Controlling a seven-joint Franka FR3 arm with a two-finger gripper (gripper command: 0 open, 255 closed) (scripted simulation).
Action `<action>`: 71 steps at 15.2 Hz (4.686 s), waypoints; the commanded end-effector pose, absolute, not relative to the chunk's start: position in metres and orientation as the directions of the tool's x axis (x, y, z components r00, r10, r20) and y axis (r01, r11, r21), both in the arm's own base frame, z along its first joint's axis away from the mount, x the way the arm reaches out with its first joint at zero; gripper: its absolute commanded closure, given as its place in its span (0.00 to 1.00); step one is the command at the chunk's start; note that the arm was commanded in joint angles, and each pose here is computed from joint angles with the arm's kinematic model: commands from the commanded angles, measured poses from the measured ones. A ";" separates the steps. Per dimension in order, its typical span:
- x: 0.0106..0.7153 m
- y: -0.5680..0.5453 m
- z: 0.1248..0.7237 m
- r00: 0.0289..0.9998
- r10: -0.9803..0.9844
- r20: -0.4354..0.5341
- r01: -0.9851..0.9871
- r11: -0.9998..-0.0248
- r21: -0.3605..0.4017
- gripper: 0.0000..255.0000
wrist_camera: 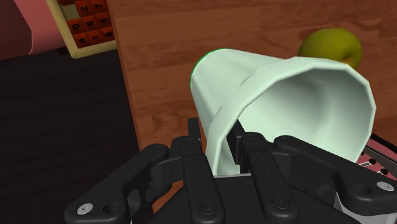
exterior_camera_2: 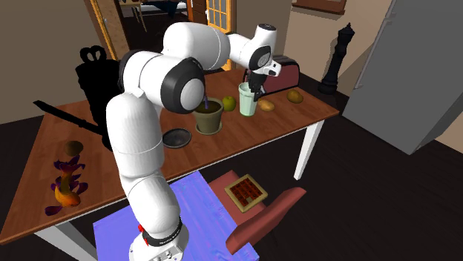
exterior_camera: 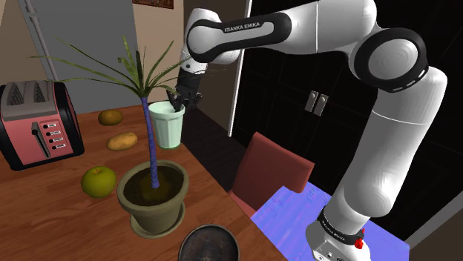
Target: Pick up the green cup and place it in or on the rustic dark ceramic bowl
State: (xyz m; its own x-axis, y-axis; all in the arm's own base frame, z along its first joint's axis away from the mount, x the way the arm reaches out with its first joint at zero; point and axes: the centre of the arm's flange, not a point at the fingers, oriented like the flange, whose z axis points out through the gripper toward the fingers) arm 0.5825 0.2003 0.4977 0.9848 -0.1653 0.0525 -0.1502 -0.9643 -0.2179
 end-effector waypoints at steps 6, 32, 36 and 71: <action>0.558 0.208 0.526 0.985 -0.165 0.053 -0.150 -0.964 -0.218 1.00; 0.234 0.316 0.568 0.985 -0.165 0.053 -0.150 -0.964 -0.218 1.00; 0.193 0.329 0.568 0.985 -0.165 0.053 -0.150 -0.964 -0.218 1.00; 0.193 0.329 0.453 0.985 -0.165 0.053 -0.150 -0.964 -0.218 0.00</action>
